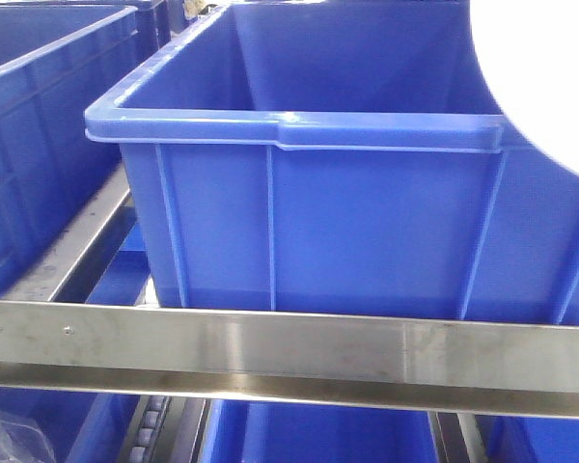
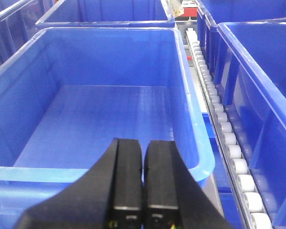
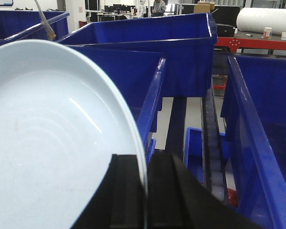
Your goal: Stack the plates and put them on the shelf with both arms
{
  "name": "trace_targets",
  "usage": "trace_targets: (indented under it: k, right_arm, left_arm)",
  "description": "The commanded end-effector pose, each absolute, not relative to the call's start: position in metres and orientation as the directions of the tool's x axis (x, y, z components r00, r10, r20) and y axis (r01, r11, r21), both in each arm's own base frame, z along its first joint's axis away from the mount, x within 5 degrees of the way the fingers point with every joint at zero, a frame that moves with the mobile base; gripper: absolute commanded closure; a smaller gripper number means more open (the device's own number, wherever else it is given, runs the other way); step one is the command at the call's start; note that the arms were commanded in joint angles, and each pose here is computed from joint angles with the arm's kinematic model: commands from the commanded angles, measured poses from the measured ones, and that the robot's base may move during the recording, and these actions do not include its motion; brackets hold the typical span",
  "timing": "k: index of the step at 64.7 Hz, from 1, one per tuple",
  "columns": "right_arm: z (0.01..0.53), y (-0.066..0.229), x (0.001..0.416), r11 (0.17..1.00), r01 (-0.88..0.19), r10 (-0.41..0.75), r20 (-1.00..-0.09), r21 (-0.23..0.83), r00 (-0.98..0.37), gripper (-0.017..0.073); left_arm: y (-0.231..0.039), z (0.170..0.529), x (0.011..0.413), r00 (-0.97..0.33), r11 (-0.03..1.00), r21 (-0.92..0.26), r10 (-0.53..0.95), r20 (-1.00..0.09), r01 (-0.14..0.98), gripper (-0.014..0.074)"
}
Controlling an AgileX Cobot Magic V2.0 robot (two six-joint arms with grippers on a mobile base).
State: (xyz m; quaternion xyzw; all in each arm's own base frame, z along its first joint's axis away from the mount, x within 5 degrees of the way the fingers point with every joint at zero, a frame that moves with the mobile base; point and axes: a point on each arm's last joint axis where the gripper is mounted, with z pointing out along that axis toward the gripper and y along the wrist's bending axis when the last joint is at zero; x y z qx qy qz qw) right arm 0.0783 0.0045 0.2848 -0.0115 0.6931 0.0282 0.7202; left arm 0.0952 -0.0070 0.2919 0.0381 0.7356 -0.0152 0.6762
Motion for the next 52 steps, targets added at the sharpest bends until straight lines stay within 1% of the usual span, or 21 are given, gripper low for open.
trace_targets:
  k: [1,21,33,44,52]
  right_arm:
    - [0.304,0.002,0.077,0.999,-0.037,0.032,-0.986,0.026,0.166,0.0503]
    - [0.305,0.002,0.077,0.999,-0.037,0.035,-0.984,0.029,0.177,0.0503]
    - [0.323,0.003,0.081,0.999,-0.045,0.036,-0.982,0.028,0.184,0.0503]
    - [0.349,0.004,0.101,0.999,-0.039,0.036,-0.981,0.029,0.189,0.0503]
    - [0.36,0.004,0.126,0.999,-0.032,0.035,-0.984,0.029,0.174,0.0503]
  left_arm:
    - [-0.006,0.31,0.096,0.025,0.998,0.018,0.017,-1.0,0.06,0.0512]
    - [-0.006,0.31,0.096,0.025,0.998,0.018,0.017,-1.0,0.06,0.0512]
    - [-0.006,0.31,0.096,0.025,0.998,0.018,0.017,-1.0,0.06,0.0512]
    - [-0.006,0.31,0.096,0.025,0.998,0.018,0.017,-1.0,0.06,0.0512]
    - [-0.006,0.31,0.096,0.025,0.998,0.018,0.017,-1.0,0.06,0.0512]
